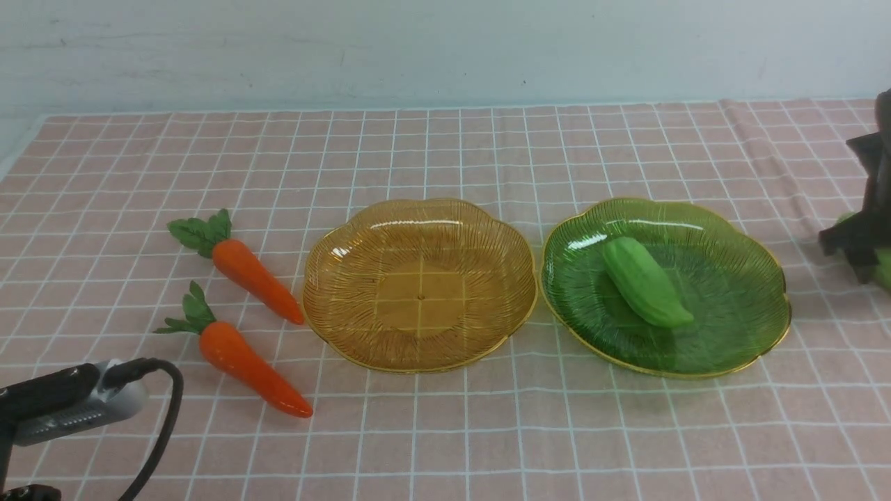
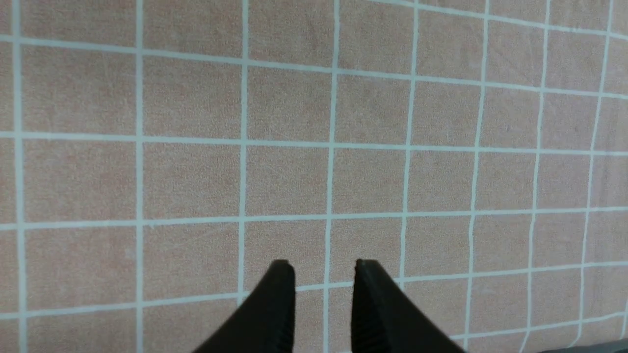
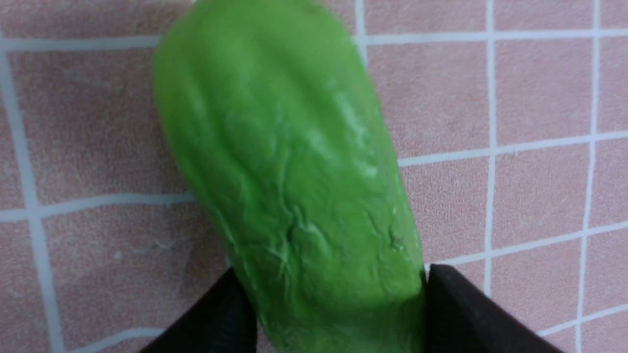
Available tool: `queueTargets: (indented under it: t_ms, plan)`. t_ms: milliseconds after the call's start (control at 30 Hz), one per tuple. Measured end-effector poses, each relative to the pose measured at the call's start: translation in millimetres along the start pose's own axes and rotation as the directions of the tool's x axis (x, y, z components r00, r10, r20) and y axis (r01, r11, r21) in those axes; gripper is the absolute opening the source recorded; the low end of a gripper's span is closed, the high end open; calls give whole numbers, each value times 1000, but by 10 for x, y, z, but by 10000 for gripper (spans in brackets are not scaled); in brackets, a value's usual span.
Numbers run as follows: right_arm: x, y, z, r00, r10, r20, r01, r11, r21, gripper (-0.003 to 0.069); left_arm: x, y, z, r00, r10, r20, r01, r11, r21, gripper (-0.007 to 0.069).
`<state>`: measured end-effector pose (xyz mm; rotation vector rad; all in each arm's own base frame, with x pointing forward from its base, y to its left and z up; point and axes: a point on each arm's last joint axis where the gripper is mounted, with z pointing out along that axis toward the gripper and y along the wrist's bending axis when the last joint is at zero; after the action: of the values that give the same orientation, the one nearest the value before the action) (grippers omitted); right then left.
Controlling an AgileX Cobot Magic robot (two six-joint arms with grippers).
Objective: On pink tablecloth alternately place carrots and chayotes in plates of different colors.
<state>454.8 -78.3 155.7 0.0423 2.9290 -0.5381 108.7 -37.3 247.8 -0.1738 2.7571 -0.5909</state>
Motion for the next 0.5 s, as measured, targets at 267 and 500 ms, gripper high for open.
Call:
queueTargets:
  t_ms: [267, 500]
  plan:
    - [14, -14, -43, 998, 30, -58, -30, 1000, -4, 380, 8, 0, 0, 1000, 0, -9, 0, 1000, 0, 158]
    - [-140, -42, -593, 989, 148, 23, -141, 970, -198, 380, 8, 0, 0, 1000, 0, -9, 0, 1000, 0, 158]
